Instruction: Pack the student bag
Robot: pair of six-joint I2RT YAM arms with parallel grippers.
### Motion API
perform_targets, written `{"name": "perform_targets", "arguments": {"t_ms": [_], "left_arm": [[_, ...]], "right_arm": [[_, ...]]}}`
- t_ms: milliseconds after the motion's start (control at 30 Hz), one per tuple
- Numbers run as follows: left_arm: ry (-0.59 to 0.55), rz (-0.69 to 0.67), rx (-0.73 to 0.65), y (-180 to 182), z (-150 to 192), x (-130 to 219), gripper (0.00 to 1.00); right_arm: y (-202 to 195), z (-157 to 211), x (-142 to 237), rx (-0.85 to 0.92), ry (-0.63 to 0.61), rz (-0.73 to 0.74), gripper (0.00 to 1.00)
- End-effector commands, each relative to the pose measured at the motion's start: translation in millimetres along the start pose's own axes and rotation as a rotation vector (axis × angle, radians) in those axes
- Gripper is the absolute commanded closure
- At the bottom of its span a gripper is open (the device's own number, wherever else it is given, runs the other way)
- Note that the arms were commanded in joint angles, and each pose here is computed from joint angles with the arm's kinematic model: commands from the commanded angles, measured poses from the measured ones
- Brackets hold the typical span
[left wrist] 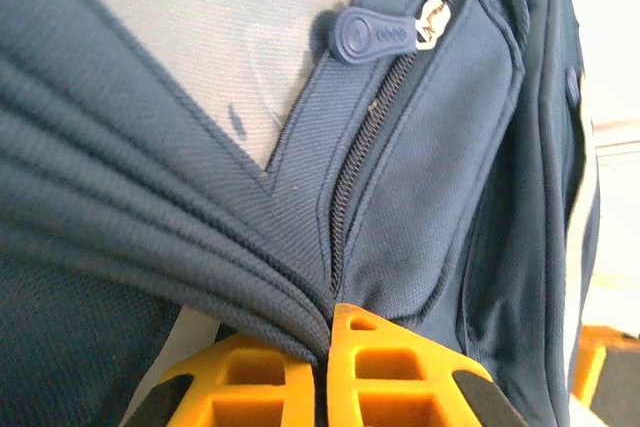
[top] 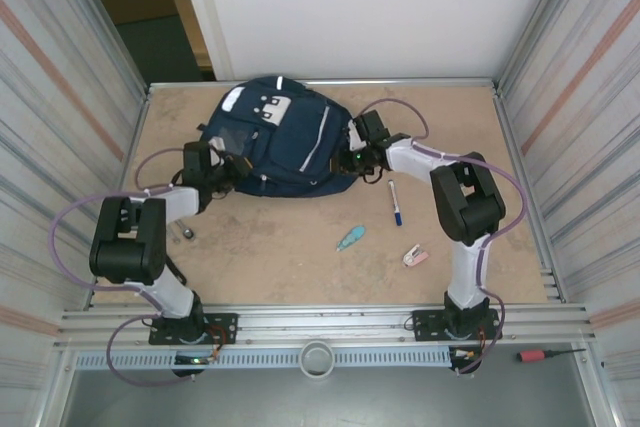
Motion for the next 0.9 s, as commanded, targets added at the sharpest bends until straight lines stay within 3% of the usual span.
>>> {"name": "perform_targets", "arguments": {"t_ms": [0, 133, 300, 400, 500, 633, 867], "left_arm": [[0.01, 0.039, 0.06, -18, 14, 7, 1.0], [-0.032, 0.05, 0.104, -27, 22, 11, 1.0], [-0.071, 0.038, 0.09, -33, 19, 18, 1.0], [-0.076, 0.035, 0.081, -35, 20, 20, 1.0], [-0.067, 0.046, 0.076, -37, 21, 19, 1.0], [-0.065, 0.047, 0.072, -37, 21, 18, 1.0], [-0.057, 0.052, 0.065, -38, 23, 17, 1.0]], "right_arm": [[-16, -39, 4, -0.005, -0.071, 0.055, 0.71], [-5, -43, 34, 0.026, -0.136, 0.062, 0.68], [32, -5, 58, 0.104, -0.167, 0.041, 0.57], [70, 25, 56, 0.155, -0.142, -0.023, 0.45], [114, 51, 41, 0.181, -0.08, -0.161, 0.39], [156, 71, 16, 0.217, -0.016, -0.253, 0.39], [168, 75, -25, 0.193, 0.04, -0.29, 0.51]]}}
Point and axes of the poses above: each hand's point on the last joint's axis, 136 mm out from that joint toward the fingers, its own x axis back along the fingers, its own y axis along the line the jaws close on, z = x × y, the point moved 4 cm from there along x, back along the fingers, and after that the axes turned 3 degrees about -x, right-handed, at the moved point
